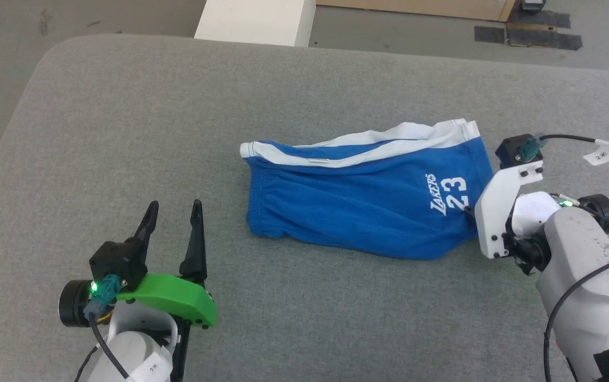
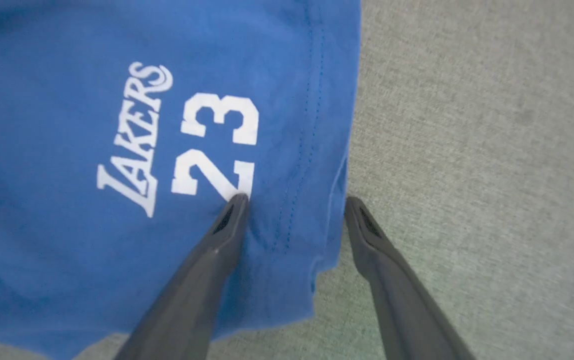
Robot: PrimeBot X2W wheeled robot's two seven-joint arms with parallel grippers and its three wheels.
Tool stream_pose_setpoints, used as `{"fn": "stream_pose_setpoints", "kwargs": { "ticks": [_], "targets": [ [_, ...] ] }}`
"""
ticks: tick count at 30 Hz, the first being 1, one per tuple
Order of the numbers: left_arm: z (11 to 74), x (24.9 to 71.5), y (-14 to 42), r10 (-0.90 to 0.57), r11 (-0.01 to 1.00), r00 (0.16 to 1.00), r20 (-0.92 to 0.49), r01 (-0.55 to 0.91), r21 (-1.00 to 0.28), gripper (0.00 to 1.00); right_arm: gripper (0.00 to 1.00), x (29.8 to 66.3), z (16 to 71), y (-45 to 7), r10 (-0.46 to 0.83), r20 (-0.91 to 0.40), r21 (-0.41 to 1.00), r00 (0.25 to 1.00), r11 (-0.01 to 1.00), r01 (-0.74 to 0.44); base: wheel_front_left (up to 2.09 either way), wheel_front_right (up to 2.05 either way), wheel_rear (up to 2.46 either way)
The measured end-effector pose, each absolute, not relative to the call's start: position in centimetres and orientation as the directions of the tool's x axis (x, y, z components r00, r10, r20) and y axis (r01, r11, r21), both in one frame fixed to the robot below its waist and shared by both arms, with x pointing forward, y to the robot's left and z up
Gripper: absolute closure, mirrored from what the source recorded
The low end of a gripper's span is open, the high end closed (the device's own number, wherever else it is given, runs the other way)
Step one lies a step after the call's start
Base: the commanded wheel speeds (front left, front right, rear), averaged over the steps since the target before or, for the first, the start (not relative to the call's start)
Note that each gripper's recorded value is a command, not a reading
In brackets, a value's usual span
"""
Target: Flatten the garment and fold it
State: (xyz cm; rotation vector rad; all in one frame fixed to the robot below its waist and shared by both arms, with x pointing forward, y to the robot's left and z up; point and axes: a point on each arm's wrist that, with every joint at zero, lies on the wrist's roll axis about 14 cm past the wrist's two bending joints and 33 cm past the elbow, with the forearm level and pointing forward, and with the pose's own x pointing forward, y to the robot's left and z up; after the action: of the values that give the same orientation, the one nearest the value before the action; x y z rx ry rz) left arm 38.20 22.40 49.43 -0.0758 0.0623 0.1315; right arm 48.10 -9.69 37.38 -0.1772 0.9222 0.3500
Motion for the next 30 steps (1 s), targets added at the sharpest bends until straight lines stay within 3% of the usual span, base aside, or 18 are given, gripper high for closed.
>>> {"fn": "stream_pose_setpoints", "kwargs": {
  "ticks": [1,2,3,9,15,21,30],
  "targets": [
    [49.3,38.2,22.5,0.130,0.988,0.989,-0.071,-0.135,-0.071,0.00,0.65,48.2,37.3,-9.5,0.222,-0.807,0.003,0.548,0.929,-0.371,0.00,0.00,0.00],
    [49.2,38.2,22.4,0.129,0.988,0.989,-0.074,-0.135,-0.070,0.00,0.90,48.3,37.3,-9.4,0.225,-0.805,0.005,0.549,0.928,-0.373,0.00,0.00,0.00],
    [49.0,38.2,22.3,0.126,0.989,0.988,-0.087,-0.133,-0.072,0.00,1.00,48.4,37.3,-9.3,0.227,-0.803,0.006,0.550,0.927,-0.374,0.00,0.00,0.00],
    [48.5,39.2,19.7,0.024,0.989,0.983,-0.183,-0.049,-0.136,0.00,1.00,48.4,37.9,-8.9,0.251,-0.790,0.033,0.560,0.929,-0.369,0.00,0.00,0.00],
    [47.3,40.7,15.4,-0.123,0.977,0.908,-0.401,0.041,-0.208,0.00,1.00,47.9,38.3,-9.2,0.261,-0.782,0.048,0.566,0.931,-0.362,0.00,0.00,0.00],
    [43.0,41.2,16.4,-0.081,0.995,0.786,-0.613,0.028,-0.095,0.00,1.00,47.6,38.1,-8.9,0.278,-0.781,0.068,0.559,0.928,-0.365,0.00,0.00,0.00],
    [38.4,40.9,15.9,-0.101,0.993,0.667,-0.738,0.017,-0.120,0.00,1.00,47.8,38.0,-9.2,0.293,-0.768,0.084,0.569,0.928,-0.364,0.00,0.00,0.00]
  ]
}}
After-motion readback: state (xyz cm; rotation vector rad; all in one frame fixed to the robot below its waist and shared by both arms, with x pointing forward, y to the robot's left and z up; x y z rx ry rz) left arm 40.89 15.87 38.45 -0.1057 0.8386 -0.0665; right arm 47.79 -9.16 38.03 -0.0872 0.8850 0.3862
